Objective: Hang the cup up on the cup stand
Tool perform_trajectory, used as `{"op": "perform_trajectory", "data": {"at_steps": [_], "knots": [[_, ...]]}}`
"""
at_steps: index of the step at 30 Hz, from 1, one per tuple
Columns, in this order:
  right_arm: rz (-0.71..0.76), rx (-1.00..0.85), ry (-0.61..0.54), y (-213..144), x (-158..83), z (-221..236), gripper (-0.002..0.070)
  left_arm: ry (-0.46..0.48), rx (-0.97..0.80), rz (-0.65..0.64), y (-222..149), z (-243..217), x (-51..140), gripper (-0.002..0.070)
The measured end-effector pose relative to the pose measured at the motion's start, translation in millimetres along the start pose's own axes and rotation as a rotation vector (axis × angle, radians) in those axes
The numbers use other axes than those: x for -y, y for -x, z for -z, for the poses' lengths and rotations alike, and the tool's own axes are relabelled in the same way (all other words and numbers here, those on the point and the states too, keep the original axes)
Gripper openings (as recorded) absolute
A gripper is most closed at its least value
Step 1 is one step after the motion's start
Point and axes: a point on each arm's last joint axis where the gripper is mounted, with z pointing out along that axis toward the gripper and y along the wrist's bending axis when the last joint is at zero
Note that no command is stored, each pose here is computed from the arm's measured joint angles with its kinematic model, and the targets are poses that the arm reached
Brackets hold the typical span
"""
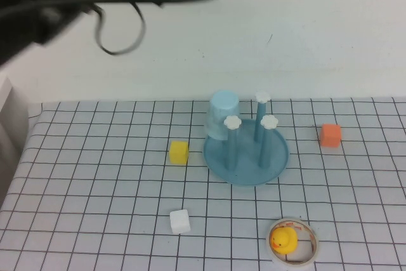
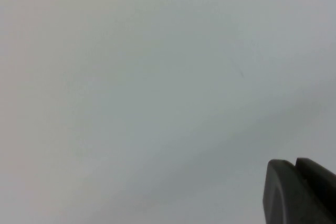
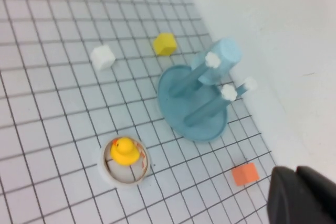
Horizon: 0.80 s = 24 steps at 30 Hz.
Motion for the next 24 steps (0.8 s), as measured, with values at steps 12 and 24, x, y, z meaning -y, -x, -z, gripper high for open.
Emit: {"op": "perform_trajectory", "data": {"at_steps": [12, 24], "knots": [[-0.057, -0.003, 0.004, -7.0, -5.1, 0.1, -0.0001, 0.103, 0.178, 0.153, 25.9, 188.8, -55.4, 0.0000], [-0.057, -0.038, 0.029, -14.3, -11.5, -9.8, -0.0001, 0.149, 0.243, 0.161, -70.8, 304.6, -52.3, 0.0000]]}}
